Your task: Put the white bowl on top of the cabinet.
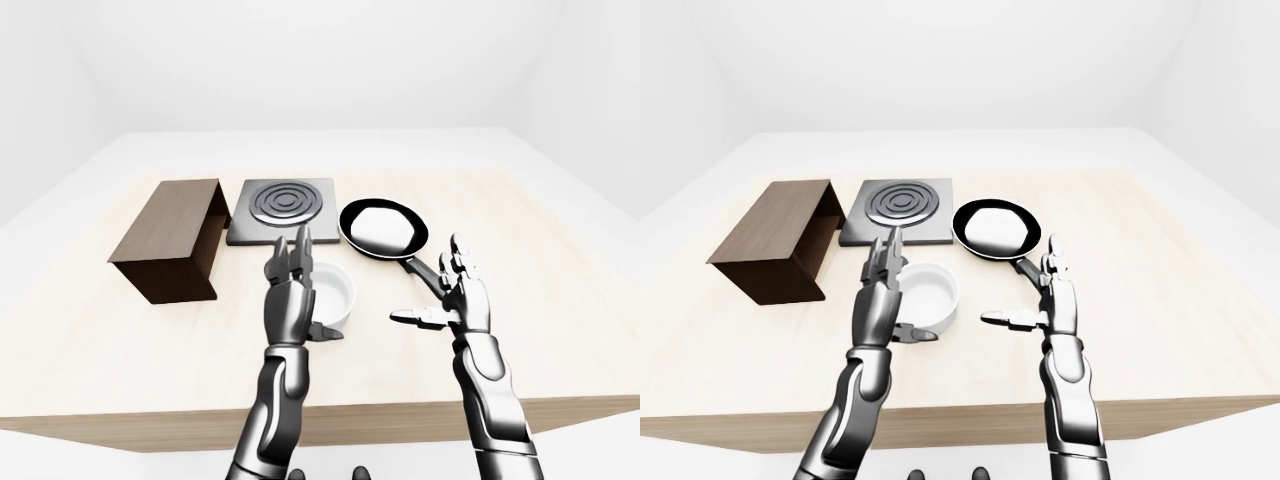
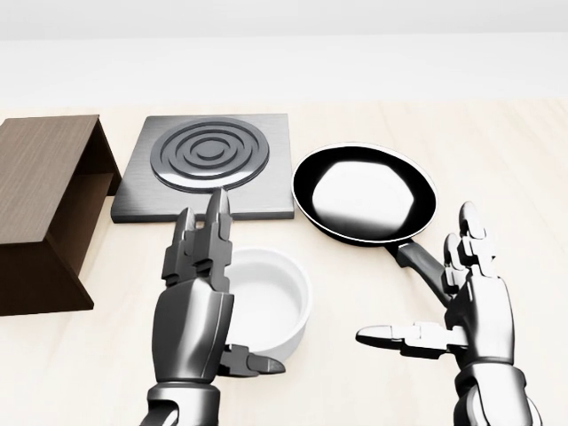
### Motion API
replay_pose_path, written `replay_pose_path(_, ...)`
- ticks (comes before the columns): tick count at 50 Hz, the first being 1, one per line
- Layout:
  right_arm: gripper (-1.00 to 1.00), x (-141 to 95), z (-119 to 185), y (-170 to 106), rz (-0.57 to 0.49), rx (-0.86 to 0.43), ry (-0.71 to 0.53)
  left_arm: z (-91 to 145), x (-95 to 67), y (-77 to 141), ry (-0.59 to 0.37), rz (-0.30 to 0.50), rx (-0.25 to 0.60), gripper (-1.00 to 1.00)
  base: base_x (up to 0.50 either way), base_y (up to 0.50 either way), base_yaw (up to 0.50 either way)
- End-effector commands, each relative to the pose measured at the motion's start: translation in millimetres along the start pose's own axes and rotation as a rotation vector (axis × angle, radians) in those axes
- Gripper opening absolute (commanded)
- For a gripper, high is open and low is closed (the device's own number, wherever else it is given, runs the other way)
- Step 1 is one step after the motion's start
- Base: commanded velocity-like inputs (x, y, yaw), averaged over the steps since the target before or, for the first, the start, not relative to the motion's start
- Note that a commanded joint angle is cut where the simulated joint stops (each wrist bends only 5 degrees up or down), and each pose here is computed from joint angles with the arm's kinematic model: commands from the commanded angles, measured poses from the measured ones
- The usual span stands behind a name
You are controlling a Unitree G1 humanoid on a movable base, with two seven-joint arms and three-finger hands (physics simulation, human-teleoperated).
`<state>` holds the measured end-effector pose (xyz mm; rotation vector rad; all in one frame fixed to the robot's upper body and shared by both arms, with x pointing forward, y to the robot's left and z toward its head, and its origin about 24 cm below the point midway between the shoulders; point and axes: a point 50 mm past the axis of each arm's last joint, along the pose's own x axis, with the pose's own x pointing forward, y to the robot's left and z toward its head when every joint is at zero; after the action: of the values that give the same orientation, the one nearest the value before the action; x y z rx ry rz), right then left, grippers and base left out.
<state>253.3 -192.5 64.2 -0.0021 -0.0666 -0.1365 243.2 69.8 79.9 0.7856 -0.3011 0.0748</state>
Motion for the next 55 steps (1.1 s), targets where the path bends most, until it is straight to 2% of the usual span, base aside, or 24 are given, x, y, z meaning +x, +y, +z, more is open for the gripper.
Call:
replay_pose_path(1,1.00,0.1,0.6,-0.5,-0.002,0.002,0.000,-9.0,5.6,-11.8,0.025,-0.036,0.056,1.00,0.00,0.00,0.00)
replay_pose_path(10,1.00,0.7,-0.9,0.2,0.000,0.001,0.002,-21.1,11.3,-19.8,0.059,-0.038,0.104,1.00,0.00,0.00,0.00)
replay_pose_path(21,1.00,0.8,-0.9,0.6,0.000,0.002,0.004,-30.1,15.7,-25.3,0.089,-0.057,0.125,1.00,0.00,0.00,0.00)
replay_pose_path(27,1.00,0.7,-0.3,-0.2,-0.003,0.003,0.003,-32.8,12.6,-34.9,0.094,-0.104,0.151,1.00,0.00,0.00,0.00)
replay_pose_path(36,1.00,2.5,0.0,-1.5,-0.007,0.008,0.005,-48.6,-4.2,-66.6,0.121,-0.295,0.256,1.00,0.00,0.00,0.00)
replay_pose_path(55,1.00,2.2,0.0,-0.9,-0.004,0.007,0.004,-54.6,-1.5,-72.8,0.138,-0.327,0.288,1.00,0.00,0.00,0.00)
